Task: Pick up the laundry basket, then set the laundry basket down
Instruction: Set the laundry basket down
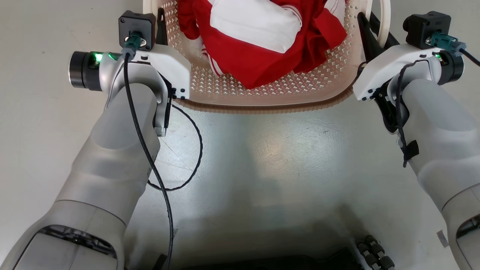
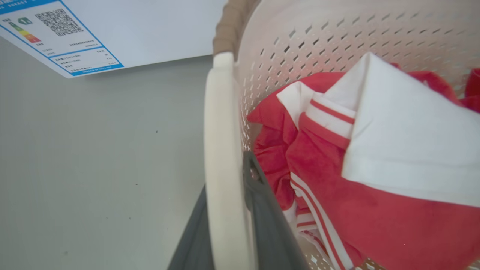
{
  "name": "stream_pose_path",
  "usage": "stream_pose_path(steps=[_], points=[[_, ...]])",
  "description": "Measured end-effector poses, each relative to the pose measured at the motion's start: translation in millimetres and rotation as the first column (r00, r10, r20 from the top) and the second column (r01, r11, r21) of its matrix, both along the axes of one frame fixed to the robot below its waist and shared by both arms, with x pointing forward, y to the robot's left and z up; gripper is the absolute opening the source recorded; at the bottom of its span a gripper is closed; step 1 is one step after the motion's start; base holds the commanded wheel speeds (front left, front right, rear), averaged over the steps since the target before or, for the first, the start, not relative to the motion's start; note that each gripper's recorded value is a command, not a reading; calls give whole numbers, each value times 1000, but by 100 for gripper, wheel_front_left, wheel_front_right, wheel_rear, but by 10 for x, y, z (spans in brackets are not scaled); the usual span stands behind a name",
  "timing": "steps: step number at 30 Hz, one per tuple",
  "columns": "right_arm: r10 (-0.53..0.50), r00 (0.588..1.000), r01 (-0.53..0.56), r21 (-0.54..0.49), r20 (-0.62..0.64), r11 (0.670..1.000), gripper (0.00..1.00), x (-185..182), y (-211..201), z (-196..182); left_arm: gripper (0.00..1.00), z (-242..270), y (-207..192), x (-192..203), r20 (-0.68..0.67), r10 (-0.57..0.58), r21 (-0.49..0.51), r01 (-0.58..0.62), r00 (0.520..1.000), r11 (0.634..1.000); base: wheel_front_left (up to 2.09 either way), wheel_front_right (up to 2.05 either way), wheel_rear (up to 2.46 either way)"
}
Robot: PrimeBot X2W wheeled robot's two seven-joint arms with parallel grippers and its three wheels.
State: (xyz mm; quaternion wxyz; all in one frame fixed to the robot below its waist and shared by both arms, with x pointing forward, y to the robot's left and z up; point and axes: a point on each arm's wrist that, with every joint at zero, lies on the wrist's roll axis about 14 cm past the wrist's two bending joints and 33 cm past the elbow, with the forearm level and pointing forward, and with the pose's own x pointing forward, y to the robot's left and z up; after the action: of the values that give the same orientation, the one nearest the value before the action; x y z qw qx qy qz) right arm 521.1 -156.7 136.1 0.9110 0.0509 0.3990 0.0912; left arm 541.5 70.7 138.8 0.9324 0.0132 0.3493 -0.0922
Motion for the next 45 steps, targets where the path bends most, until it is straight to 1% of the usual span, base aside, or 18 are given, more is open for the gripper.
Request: stream_pose_path(steps=[12, 38, 39, 40, 41, 42, 43, 44, 45], points=[[0, 1000, 0, 2, 2, 1000, 0, 4, 13, -21, 0, -6, 8, 42, 6, 9, -4, -9, 1000, 1000, 0, 0, 0], [5, 1000, -5, 1, -5, 1000, 0, -8, 39, -18, 0, -1, 39, 5, -11, 22, -7, -22, 1000, 1000, 0, 0, 0], [6, 1000, -6, 0, -5, 1000, 0, -7, 39, -18, 6, -3, 38, 5, -11, 22, -7, -22, 1000, 1000, 0, 0, 0], [6, 1000, -6, 0, -5, 1000, 6, -4, 40, -18, 18, -5, 38, 6, -11, 22, -7, -22, 1000, 1000, 0, 0, 0], [7, 1000, -7, -1, -5, 1000, 27, 1, 42, -17, 38, -6, 41, 7, -10, 22, -7, -22, 1000, 1000, 0, 0, 0], [11, 1000, -11, -2, -5, 1000, 46, 6, 46, -18, 47, -4, 39, 11, -5, 22, -8, -22, 1000, 1000, 0, 0, 0], [15, 1000, -15, -3, -13, 1000, 83, -15, 55, -31, 66, -8, 34, 8, -6, 21, -8, -21, 1000, 1000, 0, 0, 0], [15, 1000, -15, -3, -13, 1000, 100, -15, 55, -31, 85, -8, 34, 8, -6, 21, -8, -21, 1000, 1000, 0, 0, 0], [17, 1000, -17, 0, -22, 1000, 100, -46, 78, -47, 97, -9, 20, 3, -7, 19, -11, -19, 1000, 1000, 0, 0, 0]])
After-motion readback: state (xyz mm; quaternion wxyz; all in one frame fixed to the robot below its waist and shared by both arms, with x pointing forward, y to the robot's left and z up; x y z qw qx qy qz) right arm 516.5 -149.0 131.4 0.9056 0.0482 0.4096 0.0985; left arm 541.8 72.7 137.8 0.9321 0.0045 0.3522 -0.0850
